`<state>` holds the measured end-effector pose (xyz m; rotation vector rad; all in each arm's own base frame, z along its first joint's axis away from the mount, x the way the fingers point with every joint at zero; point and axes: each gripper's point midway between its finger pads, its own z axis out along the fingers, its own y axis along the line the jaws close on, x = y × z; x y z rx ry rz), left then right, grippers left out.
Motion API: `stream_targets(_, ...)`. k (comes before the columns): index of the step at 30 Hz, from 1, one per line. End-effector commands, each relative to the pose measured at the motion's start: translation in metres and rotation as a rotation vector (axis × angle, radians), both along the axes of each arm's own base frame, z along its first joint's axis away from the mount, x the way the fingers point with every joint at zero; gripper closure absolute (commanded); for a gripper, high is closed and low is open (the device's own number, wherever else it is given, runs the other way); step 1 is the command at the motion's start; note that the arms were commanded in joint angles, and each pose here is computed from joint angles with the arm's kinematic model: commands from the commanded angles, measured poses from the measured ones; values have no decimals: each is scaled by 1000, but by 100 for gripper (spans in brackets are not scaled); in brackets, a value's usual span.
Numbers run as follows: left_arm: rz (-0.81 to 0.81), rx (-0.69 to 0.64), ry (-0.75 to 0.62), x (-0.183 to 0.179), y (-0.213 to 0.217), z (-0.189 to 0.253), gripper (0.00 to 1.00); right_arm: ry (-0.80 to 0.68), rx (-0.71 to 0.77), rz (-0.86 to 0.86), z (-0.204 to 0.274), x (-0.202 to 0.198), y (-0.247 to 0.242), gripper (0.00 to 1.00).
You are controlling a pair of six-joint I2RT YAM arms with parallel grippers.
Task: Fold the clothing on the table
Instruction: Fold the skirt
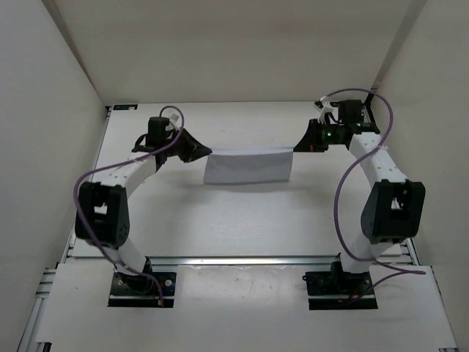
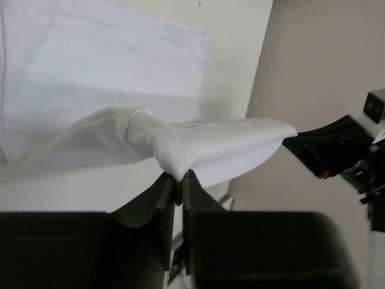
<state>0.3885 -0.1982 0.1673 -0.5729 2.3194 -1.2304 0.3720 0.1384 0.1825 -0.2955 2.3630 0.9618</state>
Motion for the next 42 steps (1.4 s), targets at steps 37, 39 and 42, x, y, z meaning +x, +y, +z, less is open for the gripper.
stream_targets(37, -285, 644, 100, 127, -20, -116, 2, 1, -286, -14, -99, 103, -38, 30)
stream_targets(39, -278, 656, 86, 129, -19, -118, 3, 11, -284, -20, -100, 102, -42, 30)
stream_targets(42, -296, 651, 98, 131, -23, -117, 7, 10, -280, -31, -100, 103, -43, 30)
